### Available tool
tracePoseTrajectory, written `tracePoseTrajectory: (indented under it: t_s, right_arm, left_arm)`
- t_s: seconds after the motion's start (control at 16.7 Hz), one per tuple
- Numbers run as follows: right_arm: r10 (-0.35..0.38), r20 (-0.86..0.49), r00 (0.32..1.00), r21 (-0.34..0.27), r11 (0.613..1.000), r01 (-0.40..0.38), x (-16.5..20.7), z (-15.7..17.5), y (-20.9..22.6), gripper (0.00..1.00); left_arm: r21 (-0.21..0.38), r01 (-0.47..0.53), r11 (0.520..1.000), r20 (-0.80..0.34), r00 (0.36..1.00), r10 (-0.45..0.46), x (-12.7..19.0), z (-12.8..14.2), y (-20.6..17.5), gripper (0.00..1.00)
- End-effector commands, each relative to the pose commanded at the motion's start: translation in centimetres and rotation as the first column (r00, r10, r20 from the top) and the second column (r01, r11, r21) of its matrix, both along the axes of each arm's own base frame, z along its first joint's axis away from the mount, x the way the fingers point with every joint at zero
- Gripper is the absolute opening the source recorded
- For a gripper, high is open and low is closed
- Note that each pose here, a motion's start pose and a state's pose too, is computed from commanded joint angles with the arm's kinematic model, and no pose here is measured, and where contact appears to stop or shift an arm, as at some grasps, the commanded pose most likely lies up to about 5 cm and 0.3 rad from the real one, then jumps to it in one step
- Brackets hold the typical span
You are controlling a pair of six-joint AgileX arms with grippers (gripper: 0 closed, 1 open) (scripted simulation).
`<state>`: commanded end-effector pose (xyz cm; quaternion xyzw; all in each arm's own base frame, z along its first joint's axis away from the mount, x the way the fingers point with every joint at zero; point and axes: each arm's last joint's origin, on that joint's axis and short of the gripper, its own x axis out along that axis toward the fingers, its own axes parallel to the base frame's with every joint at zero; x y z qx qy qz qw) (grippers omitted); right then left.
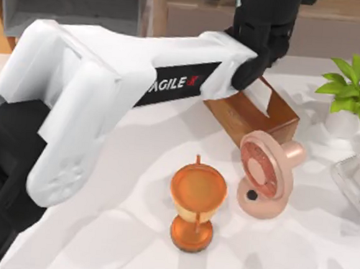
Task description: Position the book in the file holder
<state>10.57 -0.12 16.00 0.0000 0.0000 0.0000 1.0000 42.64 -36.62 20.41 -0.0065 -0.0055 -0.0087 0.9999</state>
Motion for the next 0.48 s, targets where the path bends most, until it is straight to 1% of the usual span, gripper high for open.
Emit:
tracePoseTrajectory:
  t_s: [0.12,0.48]
  right_arm:
    - [0.0,0.0,1.0,0.0,1.0,0.0,0.0,0.0,0.0,1.0]
    - [0.0,0.0,1.0,0.0,1.0,0.0,0.0,0.0,0.0,1.0]
  left_arm:
    - [0.0,0.0,1.0,0.0,1.0,0.0,0.0,0.0,0.0,1.0]
    - [0.0,0.0,1.0,0.0,1.0,0.0,0.0,0.0,0.0,0.55]
